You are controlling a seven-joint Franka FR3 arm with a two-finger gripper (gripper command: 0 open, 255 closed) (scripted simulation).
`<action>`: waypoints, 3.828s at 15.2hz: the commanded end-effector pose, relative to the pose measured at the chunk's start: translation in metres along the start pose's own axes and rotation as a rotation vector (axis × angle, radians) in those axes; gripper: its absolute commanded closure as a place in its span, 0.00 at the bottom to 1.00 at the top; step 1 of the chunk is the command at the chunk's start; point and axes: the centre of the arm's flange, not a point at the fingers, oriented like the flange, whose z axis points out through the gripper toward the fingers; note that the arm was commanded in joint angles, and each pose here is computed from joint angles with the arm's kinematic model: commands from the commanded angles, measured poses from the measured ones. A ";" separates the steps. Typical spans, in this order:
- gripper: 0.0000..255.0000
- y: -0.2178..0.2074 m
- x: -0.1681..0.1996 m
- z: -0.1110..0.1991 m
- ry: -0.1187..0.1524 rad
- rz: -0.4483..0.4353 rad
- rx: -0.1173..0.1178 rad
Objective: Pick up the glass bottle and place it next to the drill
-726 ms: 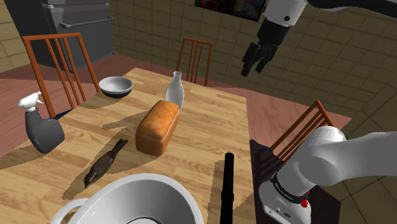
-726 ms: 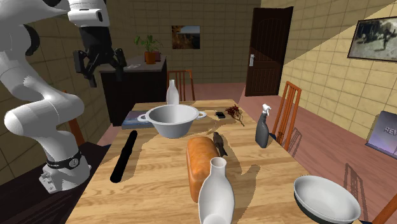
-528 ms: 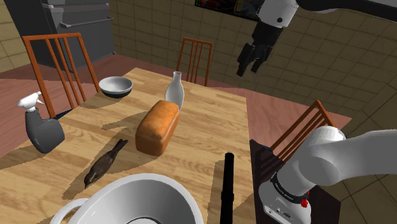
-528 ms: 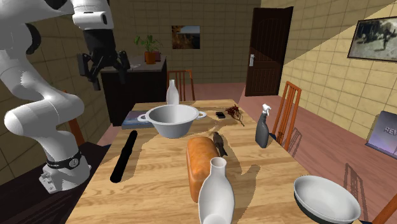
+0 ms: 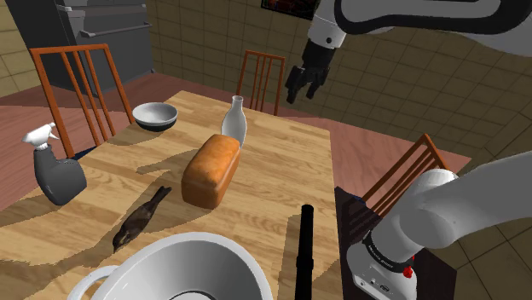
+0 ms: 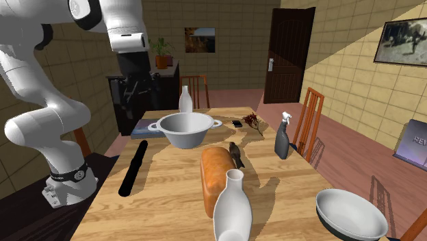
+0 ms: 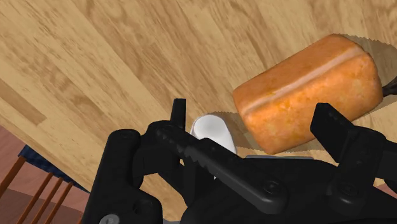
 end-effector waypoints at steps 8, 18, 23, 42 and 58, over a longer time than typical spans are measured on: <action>0.00 -0.002 0.100 0.058 0.015 -0.023 -0.001; 0.00 -0.008 0.213 0.123 0.030 -0.047 -0.002; 0.00 -0.009 0.237 0.147 0.033 -0.052 -0.002; 1.00 -0.009 0.238 0.176 0.033 -0.052 -0.002; 1.00 -0.010 0.243 0.113 0.033 -0.052 -0.002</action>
